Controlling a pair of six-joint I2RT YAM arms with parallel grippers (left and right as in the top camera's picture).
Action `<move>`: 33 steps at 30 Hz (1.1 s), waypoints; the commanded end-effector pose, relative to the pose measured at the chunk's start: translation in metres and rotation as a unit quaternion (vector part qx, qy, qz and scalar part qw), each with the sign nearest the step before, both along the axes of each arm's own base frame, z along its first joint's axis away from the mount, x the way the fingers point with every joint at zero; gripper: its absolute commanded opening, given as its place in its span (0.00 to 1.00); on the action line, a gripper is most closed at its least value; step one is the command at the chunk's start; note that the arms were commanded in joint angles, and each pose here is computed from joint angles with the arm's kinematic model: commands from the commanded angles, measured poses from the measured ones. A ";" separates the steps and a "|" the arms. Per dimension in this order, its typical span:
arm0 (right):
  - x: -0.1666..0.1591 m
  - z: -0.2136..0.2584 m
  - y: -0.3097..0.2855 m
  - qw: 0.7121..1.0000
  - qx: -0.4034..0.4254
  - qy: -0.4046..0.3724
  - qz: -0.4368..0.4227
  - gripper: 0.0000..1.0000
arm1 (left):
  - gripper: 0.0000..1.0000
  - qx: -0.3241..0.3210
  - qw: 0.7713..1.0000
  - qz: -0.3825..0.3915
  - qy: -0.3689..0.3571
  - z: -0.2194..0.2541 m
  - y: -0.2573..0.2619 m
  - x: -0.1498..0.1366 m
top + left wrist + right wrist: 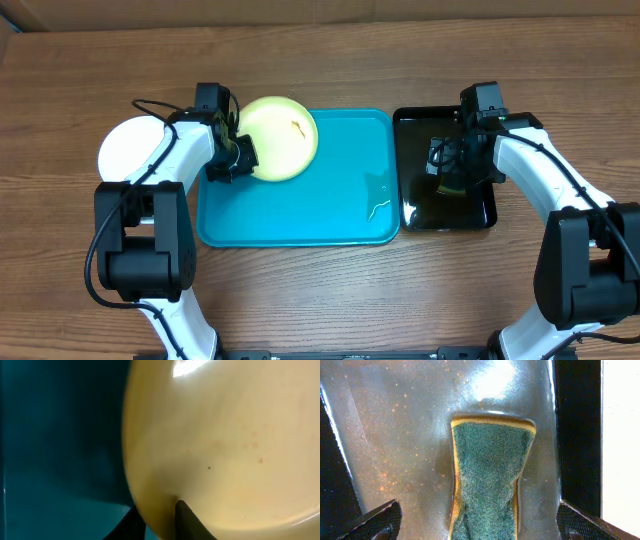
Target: Clean dirty plates on tray and stack at the side
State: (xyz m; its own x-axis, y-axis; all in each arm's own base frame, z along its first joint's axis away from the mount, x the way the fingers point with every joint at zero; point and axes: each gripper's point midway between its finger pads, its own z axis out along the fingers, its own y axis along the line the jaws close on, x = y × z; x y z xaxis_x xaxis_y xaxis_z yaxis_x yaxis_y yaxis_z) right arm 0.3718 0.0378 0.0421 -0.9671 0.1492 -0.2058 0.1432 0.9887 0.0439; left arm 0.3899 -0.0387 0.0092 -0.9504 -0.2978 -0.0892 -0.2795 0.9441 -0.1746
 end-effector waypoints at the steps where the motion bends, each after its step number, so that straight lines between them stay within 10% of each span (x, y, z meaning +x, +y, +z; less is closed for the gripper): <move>1: 0.001 0.006 0.002 1.000 0.003 -0.010 0.002 1.00 | 0.18 0.006 1.000 0.004 0.013 0.006 0.002 -0.011; 12: 0.001 0.006 0.002 1.000 0.003 -0.010 0.002 1.00 | 0.34 0.011 0.995 -0.025 0.092 0.004 -0.016 -0.052; 33: 0.001 0.006 0.002 1.000 0.003 -0.010 0.002 1.00 | 0.46 0.107 0.989 -0.082 -0.055 0.037 0.006 0.027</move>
